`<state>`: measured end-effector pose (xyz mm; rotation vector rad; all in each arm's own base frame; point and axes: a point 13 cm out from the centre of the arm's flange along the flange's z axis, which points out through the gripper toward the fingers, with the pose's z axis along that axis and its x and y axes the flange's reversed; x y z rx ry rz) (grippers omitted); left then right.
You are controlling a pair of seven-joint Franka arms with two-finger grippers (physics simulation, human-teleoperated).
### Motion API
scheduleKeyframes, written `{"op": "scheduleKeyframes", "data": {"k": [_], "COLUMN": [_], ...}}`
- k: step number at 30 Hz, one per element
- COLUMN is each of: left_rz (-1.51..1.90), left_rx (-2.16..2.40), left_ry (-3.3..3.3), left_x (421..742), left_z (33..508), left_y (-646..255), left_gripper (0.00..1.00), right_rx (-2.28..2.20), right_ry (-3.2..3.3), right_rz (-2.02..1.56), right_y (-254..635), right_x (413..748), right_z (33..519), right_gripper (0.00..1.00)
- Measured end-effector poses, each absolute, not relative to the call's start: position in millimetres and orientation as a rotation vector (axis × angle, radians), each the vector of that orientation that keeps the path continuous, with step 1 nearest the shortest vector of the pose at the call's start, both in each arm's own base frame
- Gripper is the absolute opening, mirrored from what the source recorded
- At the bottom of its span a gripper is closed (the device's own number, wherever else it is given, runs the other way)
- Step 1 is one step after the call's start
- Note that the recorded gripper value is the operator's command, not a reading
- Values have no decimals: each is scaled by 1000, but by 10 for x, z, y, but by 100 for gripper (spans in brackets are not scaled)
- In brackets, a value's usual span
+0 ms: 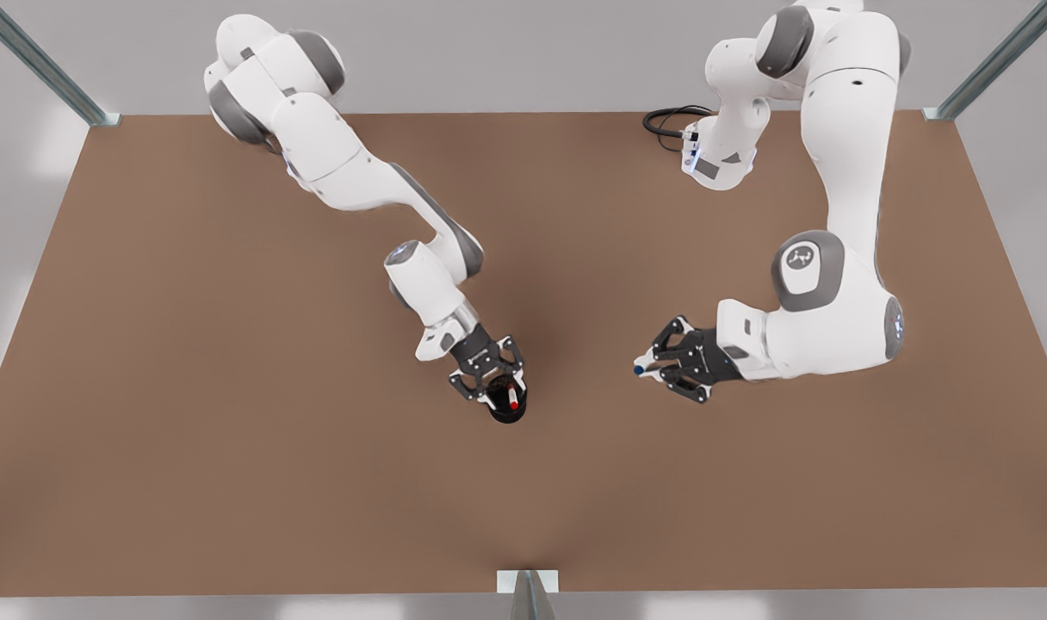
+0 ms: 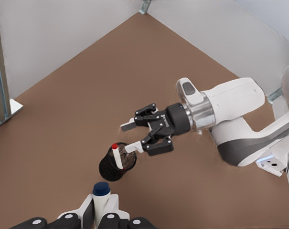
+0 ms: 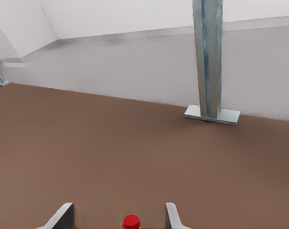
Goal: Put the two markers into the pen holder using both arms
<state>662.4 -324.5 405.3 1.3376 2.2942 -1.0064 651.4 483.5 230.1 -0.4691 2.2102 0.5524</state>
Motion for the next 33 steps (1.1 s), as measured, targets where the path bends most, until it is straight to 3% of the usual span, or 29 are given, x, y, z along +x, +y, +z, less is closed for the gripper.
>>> {"op": "scheduleKeyframes", "data": {"k": [2, 4, 6, 8, 10, 11, 14, 18, 33], "left_rz": [-1018, -1018, -1008, -992, -953, -927, -833, -723, -554], "left_rx": [1398, 1462, 1527, 1566, 1574, 1568, 1520, 1450, 1388], "left_ry": [2217, 2137, 2059, 1989, 1938, 1919, 1876, 1846, 1828], "left_x": [6568, 6480, 6346, 6235, 6200, 6209, 6350, 6571, 6635], "left_z": [4094, 4129, 4115, 4027, 3883, 3808, 3686, 3551, 2787], "left_y": [-3432, -3719, -4131, -4570, -4937, -5080, -5295, -5385, -5746], "left_gripper": [21, 21, 21, 21, 21, 21, 21, 21, 21], "right_rx": [-411, -273, -122, 8, 113, 137, 101, 54, -78], "right_ry": [2173, 2171, 2284, 2459, 2667, 2743, 2917, 3014, 3107], "right_rz": [491, 389, 267, 147, 53, 37, 18, -18, 19], "right_y": [4332, 3293, 2068, 1017, 258, 83, 101, 85, 207], "right_x": [6897, 7396, 7524, 7349, 7071, 7103, 7049, 6866, 6614], "right_z": [3628, 5080, 5663, 5576, 5055, 4874, 4560, 4483, 4458], "right_gripper": [100, 100, 100, 100, 100, 100, 100, 100, 100]}}
